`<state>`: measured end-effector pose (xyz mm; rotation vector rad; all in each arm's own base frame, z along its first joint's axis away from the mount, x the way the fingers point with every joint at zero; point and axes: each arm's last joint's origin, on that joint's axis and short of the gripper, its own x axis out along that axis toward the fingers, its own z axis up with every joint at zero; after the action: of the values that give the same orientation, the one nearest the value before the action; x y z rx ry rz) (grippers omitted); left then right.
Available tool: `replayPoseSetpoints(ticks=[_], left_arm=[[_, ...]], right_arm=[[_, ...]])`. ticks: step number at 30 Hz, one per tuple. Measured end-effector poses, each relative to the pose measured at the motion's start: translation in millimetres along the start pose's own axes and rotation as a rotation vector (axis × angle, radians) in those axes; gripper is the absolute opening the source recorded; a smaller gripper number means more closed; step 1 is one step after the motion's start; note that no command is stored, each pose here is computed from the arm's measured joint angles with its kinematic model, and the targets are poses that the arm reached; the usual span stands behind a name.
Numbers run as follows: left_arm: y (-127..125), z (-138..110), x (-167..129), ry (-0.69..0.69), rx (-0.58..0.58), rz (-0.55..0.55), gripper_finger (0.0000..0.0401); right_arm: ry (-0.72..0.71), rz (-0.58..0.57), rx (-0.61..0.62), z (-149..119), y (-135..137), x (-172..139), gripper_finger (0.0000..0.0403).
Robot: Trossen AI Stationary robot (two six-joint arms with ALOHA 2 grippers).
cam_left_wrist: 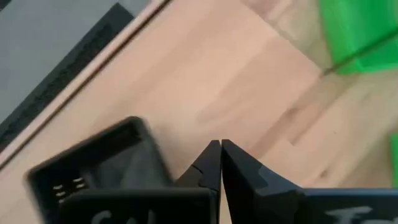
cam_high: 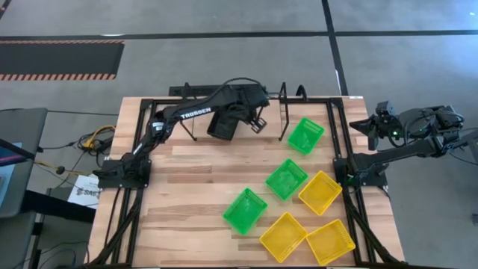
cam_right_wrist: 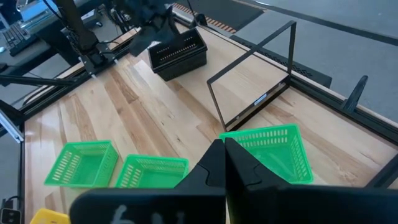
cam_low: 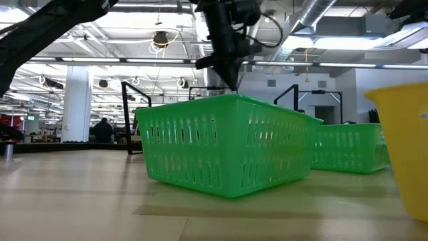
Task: Stack baskets on shelf by color
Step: Move the black bins to the top left of the shelf
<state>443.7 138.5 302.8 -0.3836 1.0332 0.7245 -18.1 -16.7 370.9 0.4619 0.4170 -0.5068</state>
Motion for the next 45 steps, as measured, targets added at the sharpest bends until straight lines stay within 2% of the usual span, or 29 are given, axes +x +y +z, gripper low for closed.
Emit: replayPoseSetpoints(ticks=[6,8,14,17,20,24,33,45], left_arm=[[-20,-13,12,0.065,0.020,-0.031,0.0000],[-29,-15,21,0.069,0.037,-0.057,0.0000],[-42,-28,54,0.194,0.065,-0.102,0.0000],[-42,-32,65,0.212,0.101,-0.043,0.0000],[-35,-35,68,0.234,0.144,0.042,0.0000],[-20,-32,71,0.264,0.175,0.101,0.0000],[21,-20,77,0.310,0.176,0.210,0.0000],[50,-5,85,0.269,0.131,0.221,0.0000]], right_arm=[[0.000,0.000,0.001,0,0,0,0.0008],[0.000,0.000,0.001,0,0,0,0.0008],[0.000,0.000,0.001,0,0,0,0.0008],[0.000,0.000,0.001,0,0,0,0.0008],[0.000,0.000,0.001,0,0,0,0.0008],[0.000,0.000,0.002,0,0,0,0.0008],[0.000,0.001,0.002,0,0,0,0.0008],[0.001,0.002,0.002,0,0,0,0.0008]])
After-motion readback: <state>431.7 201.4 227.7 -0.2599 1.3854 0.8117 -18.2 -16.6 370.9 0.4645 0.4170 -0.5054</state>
